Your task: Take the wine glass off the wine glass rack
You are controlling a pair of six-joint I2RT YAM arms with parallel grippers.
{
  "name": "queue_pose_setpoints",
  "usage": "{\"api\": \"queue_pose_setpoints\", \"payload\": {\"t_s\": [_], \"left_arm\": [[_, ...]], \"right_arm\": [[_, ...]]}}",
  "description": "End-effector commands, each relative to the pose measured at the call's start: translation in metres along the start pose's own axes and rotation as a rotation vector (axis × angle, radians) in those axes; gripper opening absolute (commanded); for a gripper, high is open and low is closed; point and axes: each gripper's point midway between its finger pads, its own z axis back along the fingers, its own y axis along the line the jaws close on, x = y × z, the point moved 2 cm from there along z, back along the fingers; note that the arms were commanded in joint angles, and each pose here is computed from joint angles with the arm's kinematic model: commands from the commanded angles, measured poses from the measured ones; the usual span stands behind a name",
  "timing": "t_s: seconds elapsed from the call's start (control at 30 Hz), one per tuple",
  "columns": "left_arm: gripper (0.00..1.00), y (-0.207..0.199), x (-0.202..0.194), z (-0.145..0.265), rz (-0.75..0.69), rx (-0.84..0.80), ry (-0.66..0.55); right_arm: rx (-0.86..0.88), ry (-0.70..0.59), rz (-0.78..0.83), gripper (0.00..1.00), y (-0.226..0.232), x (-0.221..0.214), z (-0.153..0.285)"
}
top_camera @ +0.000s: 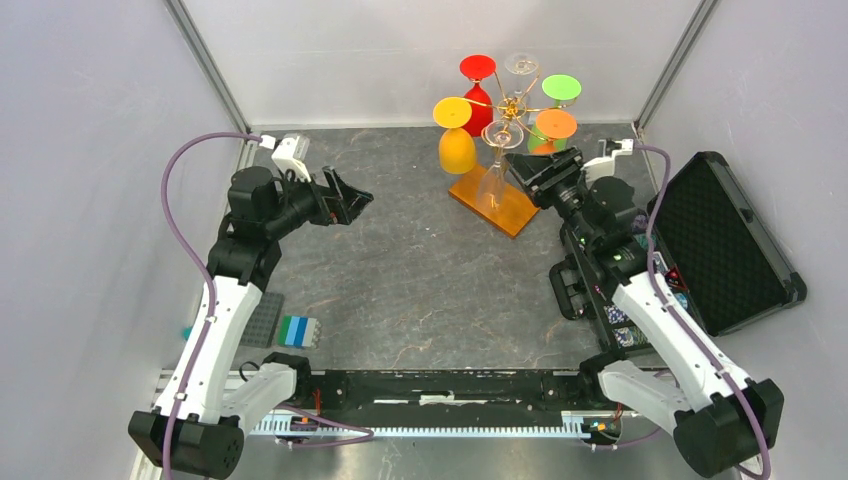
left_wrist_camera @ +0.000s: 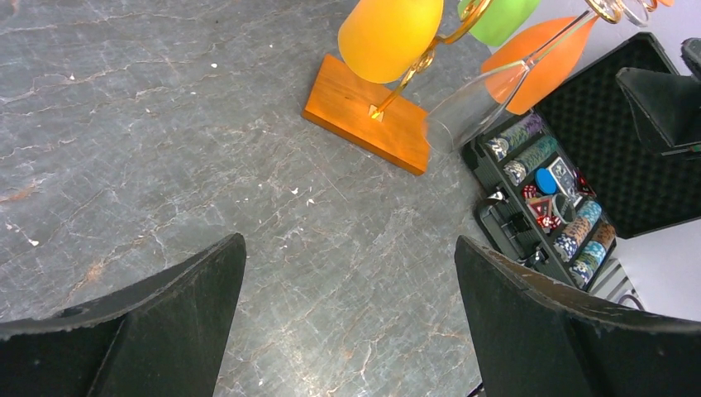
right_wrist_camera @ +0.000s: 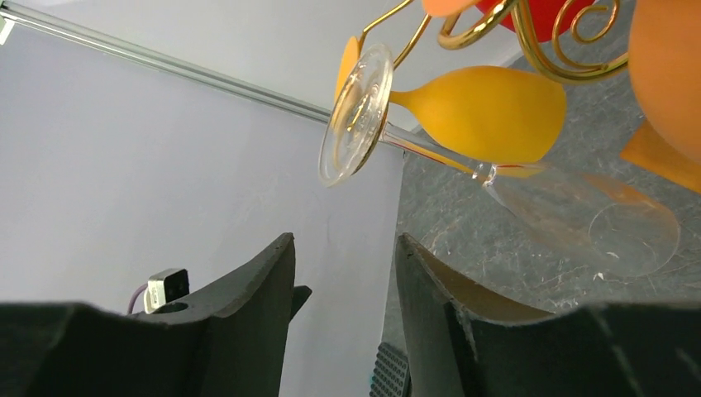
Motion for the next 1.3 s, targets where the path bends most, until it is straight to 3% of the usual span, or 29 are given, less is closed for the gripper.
{"api": "queue_pose_setpoints", "payload": {"t_s": [0.0,0.33,0.53,0.73,1.0,1.1,1.27], "left_arm": [[1.00,-0.002,0.012,0.003,-0.005,0.003,-0.060],[1.00,-0.001,0.009,0.003,-0.012,0.008,-0.057],[1.00,0.000,0.007,0.004,-0.014,0.012,-0.055],[1.00,0.005,0.006,0.005,-0.016,0.038,-0.057],[1.00,0.007,0.004,0.005,-0.014,0.051,-0.055],[1.00,0.008,0.004,0.006,-0.017,0.057,-0.058],[1.00,0.010,0.004,0.006,-0.012,0.066,-0.059]], "right_arm": [[0.077,-0.069,-0.021,0.53,0.029,0.009,-0.010],[0.062,-0.136,-0.046,0.55,0.025,0.012,-0.017],[-0.070,-0.192,-0.071,0.56,0.015,0.025,-0.028],[-0.100,-0.210,-0.079,0.51,0.016,0.030,-0.040],[-0.151,-0.229,-0.064,0.37,0.005,0.031,-0.044],[-0.147,-0.240,-0.059,0.15,0.006,0.033,-0.045],[-0.131,-0.256,-0.047,0.00,0.016,0.038,-0.042]]}}
